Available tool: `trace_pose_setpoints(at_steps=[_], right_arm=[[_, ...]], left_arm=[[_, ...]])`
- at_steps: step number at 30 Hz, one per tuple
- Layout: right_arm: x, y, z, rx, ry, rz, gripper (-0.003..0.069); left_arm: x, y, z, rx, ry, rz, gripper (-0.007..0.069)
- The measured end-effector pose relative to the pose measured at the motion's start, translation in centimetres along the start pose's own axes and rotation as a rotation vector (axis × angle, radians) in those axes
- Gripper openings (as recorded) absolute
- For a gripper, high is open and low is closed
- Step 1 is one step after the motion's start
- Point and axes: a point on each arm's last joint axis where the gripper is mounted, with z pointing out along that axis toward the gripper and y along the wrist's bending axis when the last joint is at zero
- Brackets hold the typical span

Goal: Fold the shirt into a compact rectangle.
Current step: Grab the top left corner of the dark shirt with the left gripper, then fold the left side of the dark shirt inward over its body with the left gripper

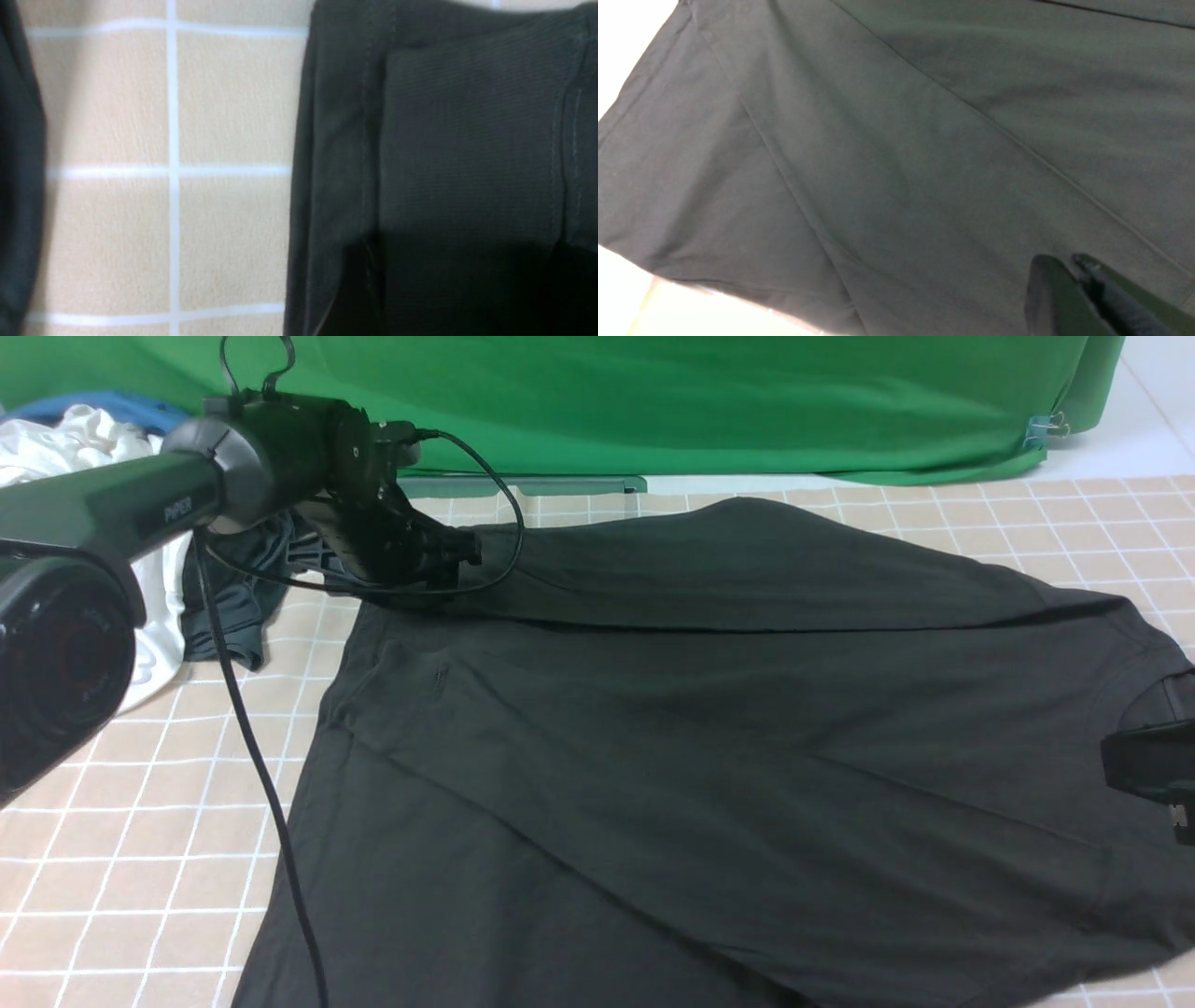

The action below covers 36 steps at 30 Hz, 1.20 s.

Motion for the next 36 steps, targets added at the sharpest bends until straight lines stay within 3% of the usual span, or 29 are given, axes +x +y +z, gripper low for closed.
trace_pose_setpoints(at_steps=[3, 7, 10, 14, 25, 36], right_arm=[[0.0, 0.0, 0.0, 0.001, -0.003, 0.0, 0.0071], [0.0, 0.0, 0.0, 0.001, -0.005, 0.0, 0.0071], [-0.1, 0.0, 0.0, 0.001, -0.006, 0.0, 0.0071], [-0.1, 0.0, 0.0, 0.001, -0.006, 0.0, 0.0071], [-0.1, 0.0, 0.0, 0.001, -0.006, 0.0, 0.0079], [-0.1, 0.0, 0.0, 0.001, -0.006, -0.015, 0.009]], left_arm=[[0.0, 0.0, 0.1, 0.0, 0.001, 0.0, 0.0388], [0.0, 0.0, 0.2, 0.005, 0.001, 0.004, 0.0151], [-0.1, -0.1, -0.1, 0.005, -0.001, 0.034, 0.005], [-0.5, -0.1, -2.3, 0.005, 0.007, 0.043, 0.0038], [-0.8, -0.8, -13.7, 0.062, 0.053, 0.042, 0.0037], [6.7, -1.3, -15.1, 0.05, 0.256, 0.008, 0.0037]])
